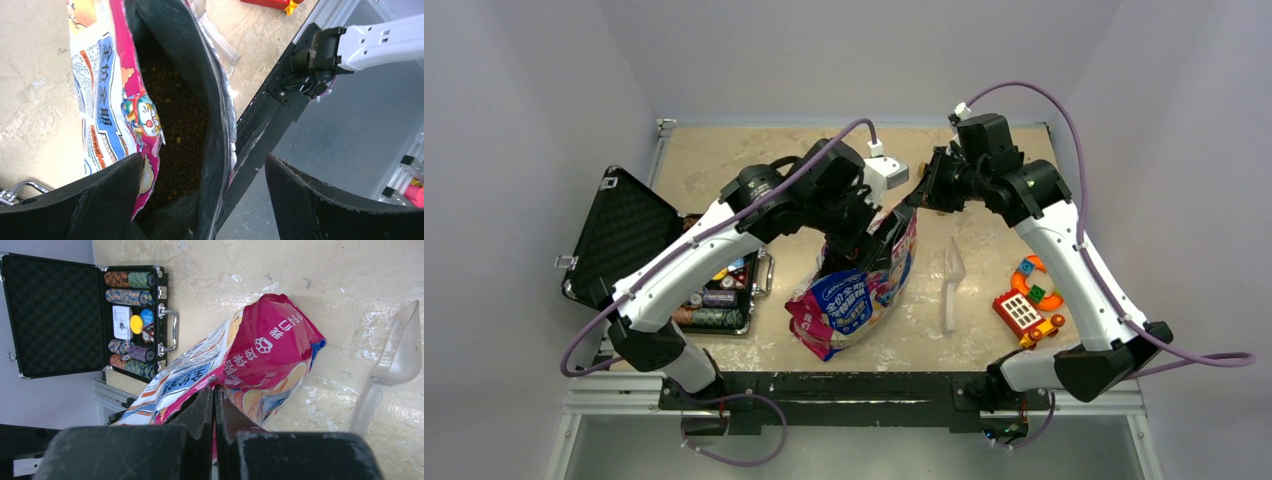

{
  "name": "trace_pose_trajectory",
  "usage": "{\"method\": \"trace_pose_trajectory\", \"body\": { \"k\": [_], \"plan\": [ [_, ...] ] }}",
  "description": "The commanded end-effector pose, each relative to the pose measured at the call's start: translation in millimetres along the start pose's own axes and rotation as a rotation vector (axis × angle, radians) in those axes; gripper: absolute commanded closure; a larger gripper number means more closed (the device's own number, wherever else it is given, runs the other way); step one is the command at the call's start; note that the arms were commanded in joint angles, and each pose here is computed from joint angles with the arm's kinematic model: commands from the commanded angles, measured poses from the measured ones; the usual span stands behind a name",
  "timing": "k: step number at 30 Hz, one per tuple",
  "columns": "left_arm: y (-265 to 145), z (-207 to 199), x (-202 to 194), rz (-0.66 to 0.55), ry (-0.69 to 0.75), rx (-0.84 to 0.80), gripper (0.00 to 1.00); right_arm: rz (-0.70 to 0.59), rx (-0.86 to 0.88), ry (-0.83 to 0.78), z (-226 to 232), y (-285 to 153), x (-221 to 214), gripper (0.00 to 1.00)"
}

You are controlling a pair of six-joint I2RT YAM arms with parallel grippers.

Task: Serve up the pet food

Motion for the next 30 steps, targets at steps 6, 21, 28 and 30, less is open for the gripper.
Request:
{"method": "trace_pose_trajectory", "body": {
  "k": [6,21,28,30],
  "plan": [
    [19.4,3.7,3.7,-0.036,0.133,0.143,0.17,-0.250,0.109,0.062,21.9,-27.0,39.5,0.95],
    [0.4,16.8,2.5,-0.093,0.155,0.200,0.87,-0.368,0.482,-0.447,9.8,-47.0,43.1,0.25],
    [-8.3,20.1,-6.0,-0.100,0.121,0.131,1.00,-0.678,0.734,-0.585,-34.2,-21.0,17.2,0.18],
    [-10.7,22.5,-8.3,-0.107,0.106,0.117,1.00,-0.616,0.781,-0.595,-47.1,-11.2,17.6,0.17]
  ]
}}
Point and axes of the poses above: each gripper's point midway between its finger pads, its own y axis out along the fingers, its own z axis along the line the jaws close on, x = y × z, the point moved 8 cm from there along -y, back along the fingers, and after that the axes turned 5 degrees about -y, right-handed, at the moved point
